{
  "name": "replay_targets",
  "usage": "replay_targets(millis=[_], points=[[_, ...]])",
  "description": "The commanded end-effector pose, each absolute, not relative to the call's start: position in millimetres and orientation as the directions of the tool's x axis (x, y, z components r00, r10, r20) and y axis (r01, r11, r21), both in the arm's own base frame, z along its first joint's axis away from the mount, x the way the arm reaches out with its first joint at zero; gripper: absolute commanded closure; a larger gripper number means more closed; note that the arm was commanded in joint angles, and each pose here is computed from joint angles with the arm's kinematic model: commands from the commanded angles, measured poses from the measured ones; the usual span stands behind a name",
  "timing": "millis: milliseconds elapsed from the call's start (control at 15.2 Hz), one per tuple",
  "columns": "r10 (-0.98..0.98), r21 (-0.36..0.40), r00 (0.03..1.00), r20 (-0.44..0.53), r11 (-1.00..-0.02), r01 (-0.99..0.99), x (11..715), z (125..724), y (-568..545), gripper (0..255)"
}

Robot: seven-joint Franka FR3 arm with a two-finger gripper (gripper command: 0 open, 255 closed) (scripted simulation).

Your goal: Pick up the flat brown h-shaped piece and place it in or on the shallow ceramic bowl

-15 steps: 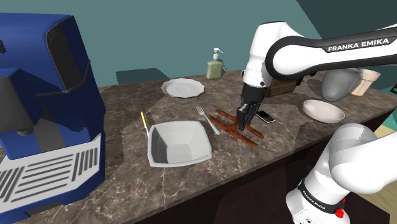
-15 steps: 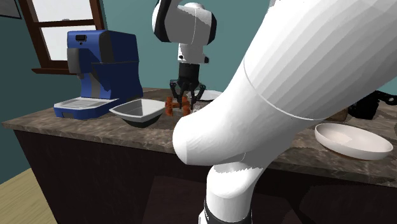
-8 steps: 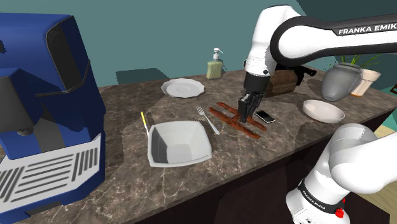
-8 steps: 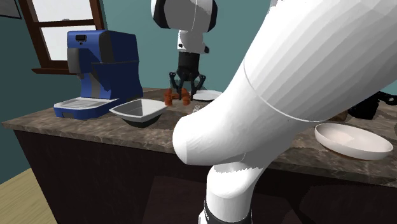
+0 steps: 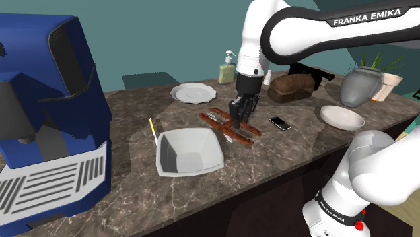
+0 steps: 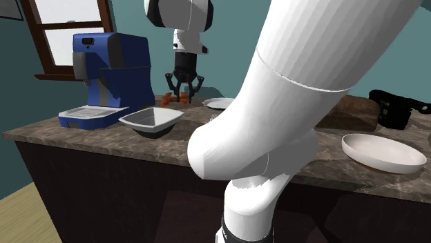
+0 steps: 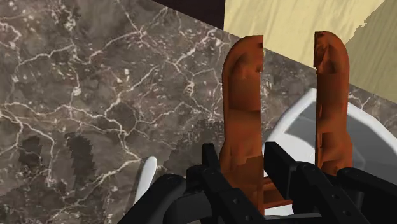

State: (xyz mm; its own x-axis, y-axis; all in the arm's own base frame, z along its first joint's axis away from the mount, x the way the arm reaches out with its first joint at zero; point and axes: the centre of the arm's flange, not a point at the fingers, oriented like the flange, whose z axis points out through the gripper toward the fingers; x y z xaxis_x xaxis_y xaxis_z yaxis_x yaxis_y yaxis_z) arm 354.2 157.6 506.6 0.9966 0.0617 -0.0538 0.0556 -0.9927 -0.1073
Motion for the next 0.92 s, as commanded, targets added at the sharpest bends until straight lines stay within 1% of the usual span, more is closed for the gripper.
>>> replay_targets(millis=[0,528,858], points=[[0.061,-0.108,0.997,-0.054,-0.993,0.055,365,508,182,255],[0.061,-0.108,0.997,-0.054,-0.993,0.055,416,513,274,255],[0.061,-0.108,0.997,-0.054,-0.993,0.055,419,493,279,255]])
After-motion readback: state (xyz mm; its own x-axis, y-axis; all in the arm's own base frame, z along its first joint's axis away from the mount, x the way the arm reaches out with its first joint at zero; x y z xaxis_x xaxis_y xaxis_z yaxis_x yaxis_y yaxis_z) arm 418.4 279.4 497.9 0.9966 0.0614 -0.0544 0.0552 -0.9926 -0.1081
